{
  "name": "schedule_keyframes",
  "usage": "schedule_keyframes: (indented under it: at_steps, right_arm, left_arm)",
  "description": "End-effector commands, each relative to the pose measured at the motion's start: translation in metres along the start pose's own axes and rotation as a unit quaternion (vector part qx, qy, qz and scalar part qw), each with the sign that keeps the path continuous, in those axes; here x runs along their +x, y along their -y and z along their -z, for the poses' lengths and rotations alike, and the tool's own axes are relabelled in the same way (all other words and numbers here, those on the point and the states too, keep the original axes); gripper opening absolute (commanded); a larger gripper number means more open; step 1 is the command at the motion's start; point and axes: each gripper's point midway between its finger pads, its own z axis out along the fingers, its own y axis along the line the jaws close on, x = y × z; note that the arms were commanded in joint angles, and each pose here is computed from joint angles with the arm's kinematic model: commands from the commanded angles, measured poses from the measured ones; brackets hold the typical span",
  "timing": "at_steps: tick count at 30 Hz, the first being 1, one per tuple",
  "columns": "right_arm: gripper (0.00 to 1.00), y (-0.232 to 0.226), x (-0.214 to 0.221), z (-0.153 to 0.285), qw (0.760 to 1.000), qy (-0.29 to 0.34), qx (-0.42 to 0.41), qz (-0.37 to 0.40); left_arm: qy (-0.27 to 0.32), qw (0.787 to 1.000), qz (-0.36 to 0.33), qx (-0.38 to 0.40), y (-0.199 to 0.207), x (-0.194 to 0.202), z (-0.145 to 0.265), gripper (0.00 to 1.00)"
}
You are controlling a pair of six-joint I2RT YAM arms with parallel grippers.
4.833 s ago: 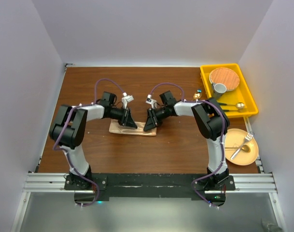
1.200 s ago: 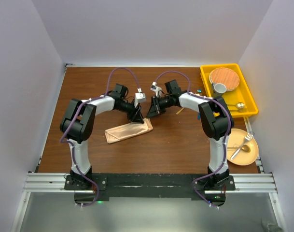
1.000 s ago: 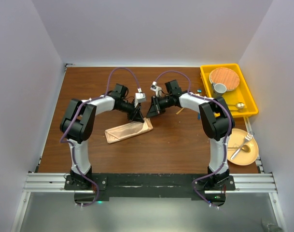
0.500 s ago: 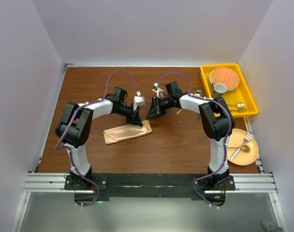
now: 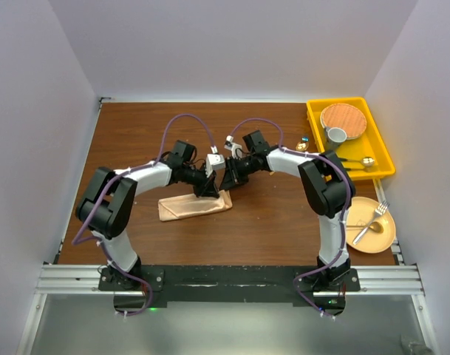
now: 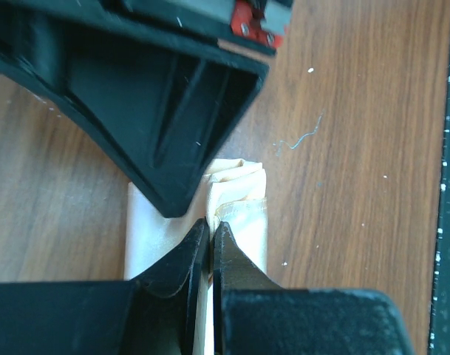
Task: Fold the napkin into a case and place the utensils inside
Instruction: Stuff the top corner of the smaller-rectangle-folded napkin into the folded napkin.
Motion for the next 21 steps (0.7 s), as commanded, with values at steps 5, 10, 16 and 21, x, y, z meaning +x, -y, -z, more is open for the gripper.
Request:
schedule_keyframes:
  at_steps: [5, 10, 16, 21]
  right_arm:
    - [0.13, 0.015, 0.015, -0.006, 0.999, -0.022, 0.035, 0.009]
    - [0.12, 0.032, 0.022, -0.012, 0.997, -0.040, 0.062, -0.002]
    - [0.11, 0.038, 0.024, -0.011, 0.996, -0.049, 0.079, 0.018]
    - [0.11, 0.037, 0.026, -0.010, 0.995, -0.051, 0.080, 0.037]
  left_arm:
    - [0.021, 0.999, -0.042, -0.023, 0.013, -0.021, 0.006, 0.00]
    - [0.008, 1.000, 0.023, -0.014, 0.024, -0.006, 0.006, 0.00]
    - [-0.002, 0.993, 0.119, 0.005, 0.044, 0.016, 0.004, 0.00]
    - [-0.015, 0.974, 0.227, 0.010, 0.044, 0.030, 0.000, 0.00]
